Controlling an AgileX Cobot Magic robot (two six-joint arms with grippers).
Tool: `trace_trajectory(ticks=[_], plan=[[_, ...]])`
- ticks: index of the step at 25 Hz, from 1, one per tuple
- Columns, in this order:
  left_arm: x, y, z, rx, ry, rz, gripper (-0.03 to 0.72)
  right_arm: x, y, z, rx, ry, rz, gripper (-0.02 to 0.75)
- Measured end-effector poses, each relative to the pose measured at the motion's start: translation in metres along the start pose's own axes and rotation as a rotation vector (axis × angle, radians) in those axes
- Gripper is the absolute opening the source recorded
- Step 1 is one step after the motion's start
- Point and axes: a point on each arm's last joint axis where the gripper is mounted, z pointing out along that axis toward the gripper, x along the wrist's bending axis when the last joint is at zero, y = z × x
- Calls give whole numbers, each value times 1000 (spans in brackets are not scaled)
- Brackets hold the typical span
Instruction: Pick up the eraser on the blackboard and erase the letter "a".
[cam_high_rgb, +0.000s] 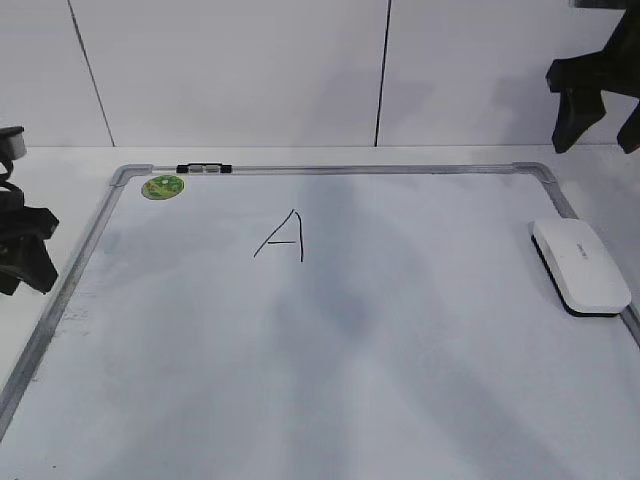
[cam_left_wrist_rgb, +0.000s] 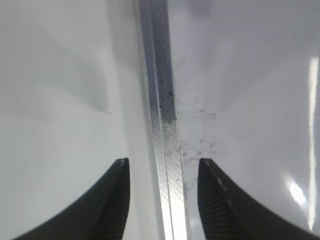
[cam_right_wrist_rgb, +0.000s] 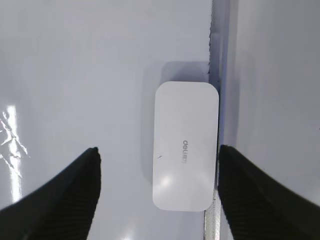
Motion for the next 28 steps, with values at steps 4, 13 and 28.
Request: trace_trajectory(ticks=[4, 13, 28], plan=[[-8, -7, -29, -29, -10, 21, 340, 2, -4, -23, -51, 21, -1, 576], [-25, -34, -93, -108, -16, 65, 340, 2, -37, -78, -153, 30, -15, 573], [-34, -86, -155, -149, 60, 55, 340, -1, -141, -101, -135, 25, -35, 572]])
